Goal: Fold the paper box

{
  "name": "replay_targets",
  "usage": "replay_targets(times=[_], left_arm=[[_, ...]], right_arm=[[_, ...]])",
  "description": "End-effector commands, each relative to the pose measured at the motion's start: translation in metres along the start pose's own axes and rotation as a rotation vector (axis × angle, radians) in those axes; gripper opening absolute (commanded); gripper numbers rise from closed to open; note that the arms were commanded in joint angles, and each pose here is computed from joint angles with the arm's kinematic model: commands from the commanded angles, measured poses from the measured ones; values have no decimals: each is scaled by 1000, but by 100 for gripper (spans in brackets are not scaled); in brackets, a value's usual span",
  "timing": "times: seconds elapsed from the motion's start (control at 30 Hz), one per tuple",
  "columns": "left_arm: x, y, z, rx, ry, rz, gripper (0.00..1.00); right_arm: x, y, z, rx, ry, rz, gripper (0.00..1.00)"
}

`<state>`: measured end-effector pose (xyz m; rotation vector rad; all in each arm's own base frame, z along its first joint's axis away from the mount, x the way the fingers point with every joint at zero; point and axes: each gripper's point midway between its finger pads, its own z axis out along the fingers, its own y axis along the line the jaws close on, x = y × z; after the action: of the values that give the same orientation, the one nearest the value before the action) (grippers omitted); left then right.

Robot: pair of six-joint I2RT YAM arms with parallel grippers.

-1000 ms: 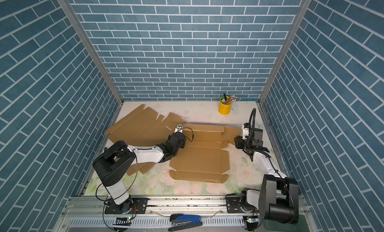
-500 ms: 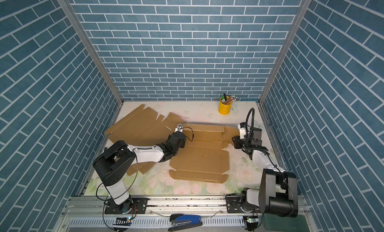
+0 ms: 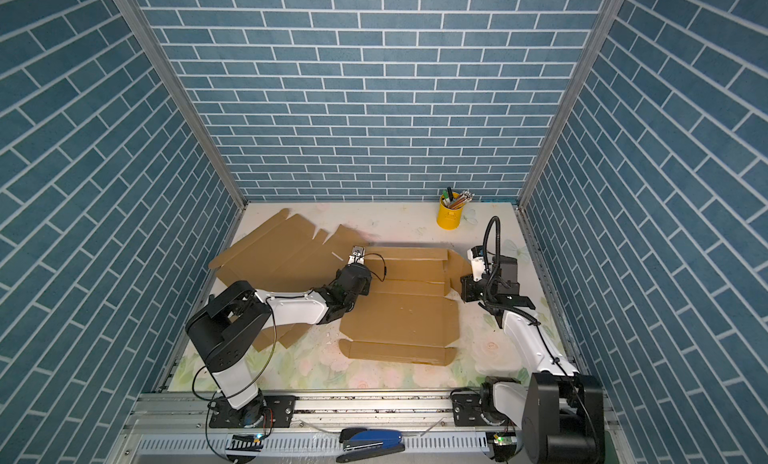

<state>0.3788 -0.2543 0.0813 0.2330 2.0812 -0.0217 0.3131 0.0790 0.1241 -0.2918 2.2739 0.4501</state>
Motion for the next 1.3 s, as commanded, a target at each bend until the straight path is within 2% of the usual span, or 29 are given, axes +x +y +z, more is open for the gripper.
replay_targets(times=[0.0,0.2,0.53,0.67,0.77,0.87,0.97,1.1,1.27], left_arm=[[39,10,1,-59,101,129,0],[41,6,2,-61,97,138,0],[44,4,3,-56,102,136,0],[47,2,4,-40,108,147,0],[51,3,3,-38,112,166,0],[53,7,2,-51,114,180,0],[55,9,1,-57,114,191,0],[59,10,3,-61,116,201,0],[61,10,4,-62,118,211,0]], right_arm=[[-21,16,-13,-14,-59,7,0],[-21,34,-12,-27,-41,61,0],[0,35,5,4,-36,187,0],[4,36,6,-13,-55,132,12],[0,46,3,-70,-13,94,22],[-3,51,-1,-128,27,105,33],[-13,48,-13,-149,9,133,42],[-35,40,-34,-155,-64,168,48],[-64,27,-50,-129,-134,196,49]])
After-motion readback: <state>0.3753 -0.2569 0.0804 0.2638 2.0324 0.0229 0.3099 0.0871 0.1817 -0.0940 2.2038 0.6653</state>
